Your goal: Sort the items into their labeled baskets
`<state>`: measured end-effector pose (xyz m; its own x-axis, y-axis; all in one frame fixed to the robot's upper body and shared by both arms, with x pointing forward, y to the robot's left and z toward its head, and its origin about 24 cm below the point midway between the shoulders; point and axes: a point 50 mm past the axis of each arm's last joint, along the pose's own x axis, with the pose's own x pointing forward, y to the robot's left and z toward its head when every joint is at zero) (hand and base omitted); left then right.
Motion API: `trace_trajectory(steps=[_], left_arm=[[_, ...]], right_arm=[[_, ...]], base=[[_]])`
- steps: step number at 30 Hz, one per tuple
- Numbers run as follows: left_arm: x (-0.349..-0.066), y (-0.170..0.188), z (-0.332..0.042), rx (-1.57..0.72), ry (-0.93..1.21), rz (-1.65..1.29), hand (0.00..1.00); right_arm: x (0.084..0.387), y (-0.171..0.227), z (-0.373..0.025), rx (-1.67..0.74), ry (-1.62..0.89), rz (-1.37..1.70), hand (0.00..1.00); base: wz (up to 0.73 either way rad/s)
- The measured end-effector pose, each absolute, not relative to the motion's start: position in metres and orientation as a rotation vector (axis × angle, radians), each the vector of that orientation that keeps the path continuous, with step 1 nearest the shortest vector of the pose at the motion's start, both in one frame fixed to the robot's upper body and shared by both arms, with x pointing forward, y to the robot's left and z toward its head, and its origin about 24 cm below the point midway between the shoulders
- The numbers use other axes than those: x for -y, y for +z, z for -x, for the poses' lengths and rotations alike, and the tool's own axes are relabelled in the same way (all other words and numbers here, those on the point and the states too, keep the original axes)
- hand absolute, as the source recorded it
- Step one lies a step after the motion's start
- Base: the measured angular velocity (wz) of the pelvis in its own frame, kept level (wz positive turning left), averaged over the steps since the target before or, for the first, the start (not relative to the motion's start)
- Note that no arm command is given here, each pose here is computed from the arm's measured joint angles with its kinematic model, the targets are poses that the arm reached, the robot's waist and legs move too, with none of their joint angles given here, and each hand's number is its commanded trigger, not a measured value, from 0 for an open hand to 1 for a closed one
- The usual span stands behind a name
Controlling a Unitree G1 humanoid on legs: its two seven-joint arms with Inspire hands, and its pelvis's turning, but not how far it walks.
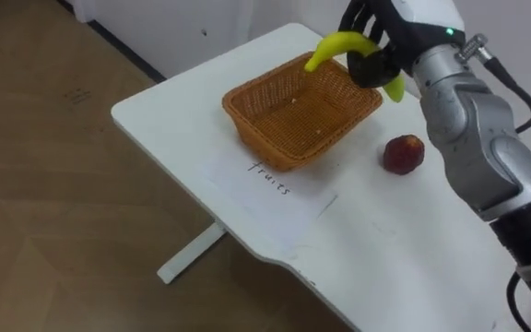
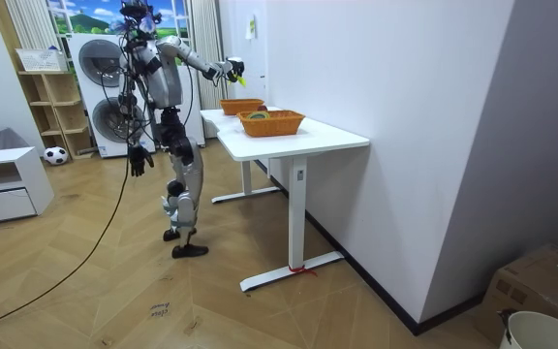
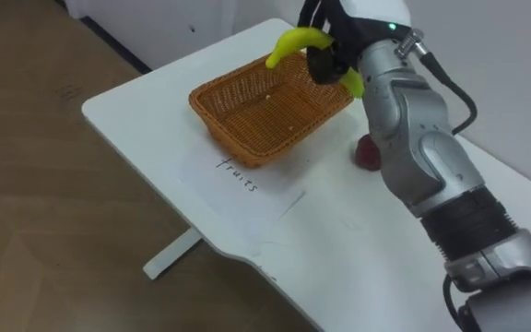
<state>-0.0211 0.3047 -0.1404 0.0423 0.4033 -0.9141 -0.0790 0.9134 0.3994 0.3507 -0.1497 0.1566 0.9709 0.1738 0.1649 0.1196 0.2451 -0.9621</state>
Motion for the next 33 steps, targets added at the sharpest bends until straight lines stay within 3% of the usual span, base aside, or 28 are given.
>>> trace_trajectory(steps=[10,18,19,20,21,23,33], left_arm=[[-0.307,-0.139,0.019,-1.48,0.374,-0.279,0.0],[-0.306,-0.14,0.015,-1.472,0.348,-0.272,0.0],[-0.306,-0.14,0.014,-1.469,0.346,-0.271,0.0],[-0.306,-0.14,0.014,-1.469,0.341,-0.267,0.0],[-0.306,-0.14,0.014,-1.47,0.334,-0.261,0.0],[-0.306,-0.14,0.013,-1.468,0.324,-0.263,0.0],[-0.306,-0.14,0.015,-1.477,0.312,-0.279,0.0]], right_arm=[[0.152,0.152,-0.353,0.253,0.005,1.382,1.0],[0.131,0.142,-0.35,0.286,0.052,1.364,1.0],[0.13,0.141,-0.35,0.286,0.056,1.366,0.73],[0.128,0.14,-0.35,0.29,0.066,1.368,0.57],[0.125,0.138,-0.349,0.292,0.075,1.369,0.26],[0.124,0.134,-0.35,0.279,0.086,1.367,0.0],[0.131,0.115,-0.354,0.195,0.102,1.388,0.0]], base=[[0.01],[0.02],[0.07],[0.08],[0.06],[0.0],[0.02]])
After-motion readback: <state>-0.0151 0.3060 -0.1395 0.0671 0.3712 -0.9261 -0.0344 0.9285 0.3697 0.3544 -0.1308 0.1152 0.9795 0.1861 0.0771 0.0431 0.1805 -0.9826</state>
